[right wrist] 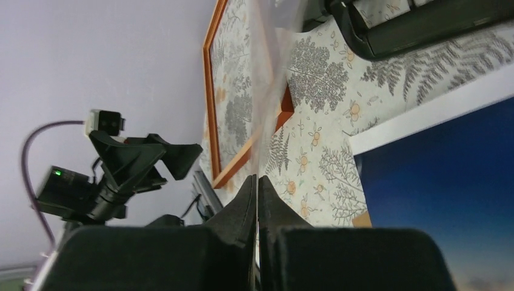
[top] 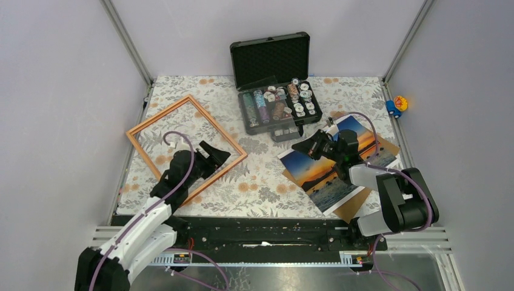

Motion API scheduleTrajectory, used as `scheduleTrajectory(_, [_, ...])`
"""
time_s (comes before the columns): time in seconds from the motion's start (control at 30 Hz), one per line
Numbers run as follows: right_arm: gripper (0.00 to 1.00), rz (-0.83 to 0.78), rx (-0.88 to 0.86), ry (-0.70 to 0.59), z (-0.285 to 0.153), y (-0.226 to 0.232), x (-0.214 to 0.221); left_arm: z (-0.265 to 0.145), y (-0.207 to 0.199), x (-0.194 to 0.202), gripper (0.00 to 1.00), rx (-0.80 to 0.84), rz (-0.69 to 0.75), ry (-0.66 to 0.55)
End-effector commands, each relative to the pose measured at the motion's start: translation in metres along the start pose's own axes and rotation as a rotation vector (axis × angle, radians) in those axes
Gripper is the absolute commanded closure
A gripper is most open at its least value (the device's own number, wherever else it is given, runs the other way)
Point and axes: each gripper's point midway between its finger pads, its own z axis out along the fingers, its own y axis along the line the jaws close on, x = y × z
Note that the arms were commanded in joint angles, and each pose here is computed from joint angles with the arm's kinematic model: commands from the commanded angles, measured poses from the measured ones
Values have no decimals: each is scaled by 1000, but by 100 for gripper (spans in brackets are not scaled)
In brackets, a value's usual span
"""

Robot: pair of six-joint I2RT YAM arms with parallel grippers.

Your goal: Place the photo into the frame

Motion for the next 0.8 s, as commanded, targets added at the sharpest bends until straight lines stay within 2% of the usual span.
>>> scheduleTrajectory(0.0, [100,-228,-53,57,18,17,0,-20,17,-25,12,-146,72,-102])
scheduleTrajectory(0.1, [100,-316,-104,124,35,27,9,-41,22,-43,4,-236,78,-168])
scheduleTrajectory(0.2, [100,-369,-125,158,48,34,15,-64,16,-62,3,-282,83,-235])
scheduleTrajectory(0.43, [100,-388,-167,295,88,46,39,-108,-44,-106,3,-162,161,-363])
scheduleTrajectory(0.6, [100,-377,-166,365,105,48,56,-114,-67,-118,3,-129,157,-378])
scheduleTrajectory(0.77, [100,-287,-86,306,89,54,51,-108,-67,-114,3,-126,159,-358])
